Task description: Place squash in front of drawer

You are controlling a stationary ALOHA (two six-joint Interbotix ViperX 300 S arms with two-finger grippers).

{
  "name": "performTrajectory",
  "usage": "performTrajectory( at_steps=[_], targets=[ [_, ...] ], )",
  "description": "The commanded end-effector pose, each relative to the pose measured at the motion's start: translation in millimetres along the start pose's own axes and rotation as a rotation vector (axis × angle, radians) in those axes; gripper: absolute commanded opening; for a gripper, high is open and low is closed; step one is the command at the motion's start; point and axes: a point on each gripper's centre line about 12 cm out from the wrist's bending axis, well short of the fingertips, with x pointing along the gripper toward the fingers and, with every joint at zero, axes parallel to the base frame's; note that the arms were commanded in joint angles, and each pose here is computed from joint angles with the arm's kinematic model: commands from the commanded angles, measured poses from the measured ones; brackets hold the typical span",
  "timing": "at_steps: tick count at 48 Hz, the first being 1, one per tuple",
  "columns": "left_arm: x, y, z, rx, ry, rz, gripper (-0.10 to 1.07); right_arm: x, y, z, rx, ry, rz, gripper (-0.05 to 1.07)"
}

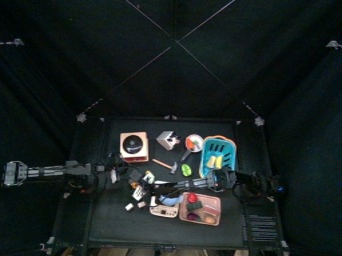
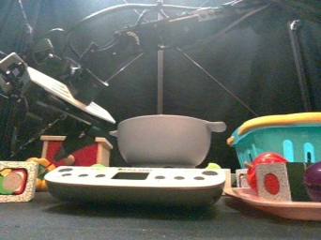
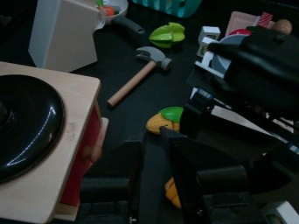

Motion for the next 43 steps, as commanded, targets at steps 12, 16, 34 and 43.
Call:
performTrajectory(
  at_steps=[12, 16, 34, 43],
  targets=[
    [0.1, -1.0, 5.6, 0.001, -0.021, -0.006, 0.66, -43.9, 14.4, 32.7, 0.028, -0.024, -0.102, 0.99],
    [0.0, -2.0, 6.8, -0.002, -0.023, -0.011, 0.66, -46.5, 20.1, 29.0, 0.02, -0.021, -0.096, 0.99],
    [0.0, -6.0, 4.0, 0.008, -0.016, -0.029, 0.66, -51.0, 26.8, 17.1, 0.007, 0.008, -0.128, 0.99],
    [0.0, -6.8, 3.9, 0.01, -0.016, -0.033, 0.66, -56.0, 33.6, 16.7, 0.016, 0.004, -0.115, 0.99]
  ],
)
